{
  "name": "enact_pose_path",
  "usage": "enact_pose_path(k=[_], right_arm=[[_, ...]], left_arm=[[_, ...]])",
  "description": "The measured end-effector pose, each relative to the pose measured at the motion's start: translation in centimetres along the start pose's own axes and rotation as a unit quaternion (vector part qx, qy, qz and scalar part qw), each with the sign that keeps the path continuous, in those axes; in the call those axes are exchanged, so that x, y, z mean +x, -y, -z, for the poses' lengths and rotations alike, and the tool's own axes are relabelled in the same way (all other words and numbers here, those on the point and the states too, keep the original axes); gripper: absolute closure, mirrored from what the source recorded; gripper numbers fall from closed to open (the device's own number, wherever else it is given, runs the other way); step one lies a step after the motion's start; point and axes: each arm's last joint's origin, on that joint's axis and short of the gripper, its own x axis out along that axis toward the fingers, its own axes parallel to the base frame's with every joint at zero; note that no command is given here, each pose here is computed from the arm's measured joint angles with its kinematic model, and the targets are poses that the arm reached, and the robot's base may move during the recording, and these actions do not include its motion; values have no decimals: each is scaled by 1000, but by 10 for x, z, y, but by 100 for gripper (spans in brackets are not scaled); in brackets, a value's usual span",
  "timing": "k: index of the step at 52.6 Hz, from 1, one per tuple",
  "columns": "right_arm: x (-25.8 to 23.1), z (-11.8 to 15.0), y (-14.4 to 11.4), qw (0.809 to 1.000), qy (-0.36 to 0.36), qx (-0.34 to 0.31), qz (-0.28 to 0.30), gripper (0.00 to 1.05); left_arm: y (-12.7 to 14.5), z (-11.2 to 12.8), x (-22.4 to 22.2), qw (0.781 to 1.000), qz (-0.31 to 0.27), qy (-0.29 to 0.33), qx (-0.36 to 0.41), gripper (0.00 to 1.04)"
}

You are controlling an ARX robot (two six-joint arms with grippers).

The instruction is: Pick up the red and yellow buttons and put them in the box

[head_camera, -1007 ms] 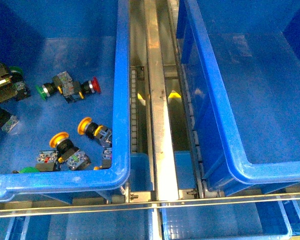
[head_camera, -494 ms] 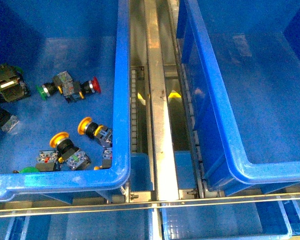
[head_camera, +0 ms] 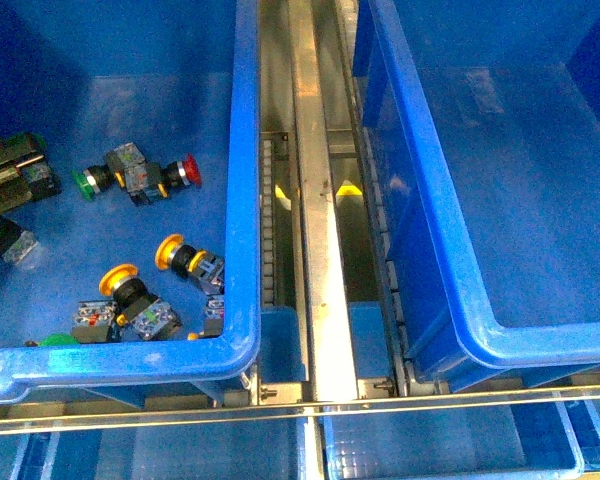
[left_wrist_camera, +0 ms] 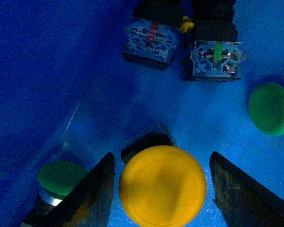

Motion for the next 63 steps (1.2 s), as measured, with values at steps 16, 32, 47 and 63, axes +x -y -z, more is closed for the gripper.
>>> enact_pose_path(k=[16,32,47,63], right_arm=[[0,0,0,1000,0,0,0,6],[0,0,0,1000,0,0,0,6],[0,0,0,1000,0,0,0,6],[0,0,0,1000,0,0,0,6]], left_arm=[[-6,2,-4,1000,10,1,-5,69],[-22,7,-84,990,136,-6,-39,70],[-27,16,-142,964,253,-48,-69,70],[30,-1,-179,903,423,-48,-50,70]])
